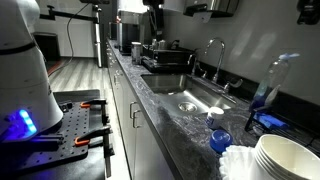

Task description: Put the white container on the black rack on the right

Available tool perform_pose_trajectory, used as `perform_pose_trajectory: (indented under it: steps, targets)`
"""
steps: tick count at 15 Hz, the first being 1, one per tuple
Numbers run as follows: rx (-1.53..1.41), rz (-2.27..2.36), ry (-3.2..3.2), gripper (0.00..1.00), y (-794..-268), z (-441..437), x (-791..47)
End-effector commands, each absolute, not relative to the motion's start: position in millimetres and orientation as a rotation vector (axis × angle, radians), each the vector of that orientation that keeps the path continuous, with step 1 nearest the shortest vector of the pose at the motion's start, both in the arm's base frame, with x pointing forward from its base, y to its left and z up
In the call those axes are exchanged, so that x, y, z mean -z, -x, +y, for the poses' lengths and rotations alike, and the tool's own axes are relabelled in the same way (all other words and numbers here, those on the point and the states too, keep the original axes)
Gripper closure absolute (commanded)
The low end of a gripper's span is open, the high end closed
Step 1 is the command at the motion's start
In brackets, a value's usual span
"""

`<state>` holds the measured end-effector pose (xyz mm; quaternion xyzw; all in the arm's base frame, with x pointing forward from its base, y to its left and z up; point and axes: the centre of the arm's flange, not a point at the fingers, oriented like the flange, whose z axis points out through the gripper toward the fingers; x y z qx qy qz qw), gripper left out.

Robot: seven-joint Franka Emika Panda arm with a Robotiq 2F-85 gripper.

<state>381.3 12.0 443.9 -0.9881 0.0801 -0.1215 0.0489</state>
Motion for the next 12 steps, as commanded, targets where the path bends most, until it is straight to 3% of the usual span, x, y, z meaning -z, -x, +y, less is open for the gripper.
perform_pose_trajectory:
  steps: [1,12]
  targets:
    - [0.307,0.458,3.031,0.00,-387.0,-16.8,-436.7]
    - [-0.038,1.026,2.974,0.00,-408.6,-72.5,-378.2]
